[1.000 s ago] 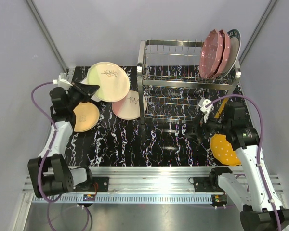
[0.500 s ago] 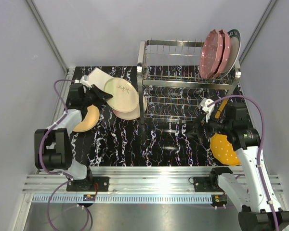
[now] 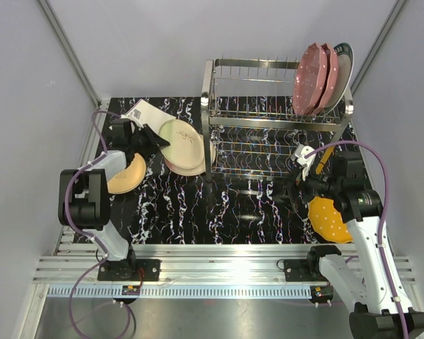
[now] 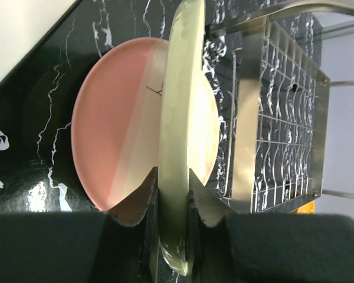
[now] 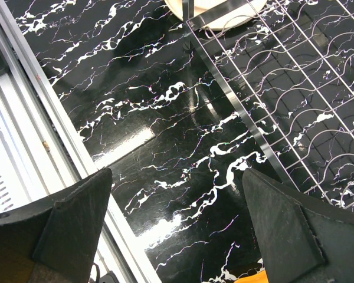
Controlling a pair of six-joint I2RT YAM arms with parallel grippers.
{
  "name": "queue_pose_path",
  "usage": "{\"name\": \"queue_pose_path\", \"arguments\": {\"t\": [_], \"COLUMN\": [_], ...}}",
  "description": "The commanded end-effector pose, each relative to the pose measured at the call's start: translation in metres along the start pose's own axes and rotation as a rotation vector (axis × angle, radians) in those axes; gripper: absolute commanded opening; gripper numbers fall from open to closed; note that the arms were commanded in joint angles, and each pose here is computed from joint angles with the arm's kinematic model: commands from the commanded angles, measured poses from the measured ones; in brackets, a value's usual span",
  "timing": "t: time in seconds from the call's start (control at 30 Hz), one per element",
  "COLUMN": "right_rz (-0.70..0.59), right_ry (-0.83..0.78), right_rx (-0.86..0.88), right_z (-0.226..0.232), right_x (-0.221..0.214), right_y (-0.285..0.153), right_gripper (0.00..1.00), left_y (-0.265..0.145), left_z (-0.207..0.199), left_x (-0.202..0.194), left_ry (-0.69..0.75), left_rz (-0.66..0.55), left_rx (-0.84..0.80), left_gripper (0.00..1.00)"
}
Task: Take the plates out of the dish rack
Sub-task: Place the plate on the table
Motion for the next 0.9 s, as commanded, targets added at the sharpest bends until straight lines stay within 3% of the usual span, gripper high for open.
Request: {"name": "queue_pose_path", "arguments": {"t": [0.0, 0.43, 0.77, 0.87], "right_rz": [-0.023, -0.023, -0.020, -0.018], "right_ry": [-0.031, -0.030, -0.023, -0.021], "right_rx": [-0.020, -0.022, -0.030, -0.030], "right_z": [-0.002, -0.002, -0.004, -0.004], "right_x": [0.004, 0.002, 0.001, 0.001], "right_y": [-0.002, -0.001, -0.001, -0.001], "right_gripper": [1.00, 1.00, 1.00, 1.00], "left_y": [-0.001, 0.026, 0.042, 0.039], "left_z": [-0.028, -0.019, -0.015, -0.012], "left_x": [0.034, 0.016, 0.001, 0.000], "left_ry": [0.108, 0.067, 0.093, 0.094], "left_rz": [-0.085, 0.045, 0.122, 0.137], "left_rx": [-0.153, -0.164, -0.088, -0.057], "left_gripper": [0.00, 0.02, 0.12, 0.25]}}
Point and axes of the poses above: each gripper's point midway between its finger pads, its own y axis out along the fingers, its own z axis along the line the jaws close on, x = y × z, the point moved 8 cm from there along -y, back along the fingers, and after that the axes turned 12 degrees about y, right-handed, at the moved point
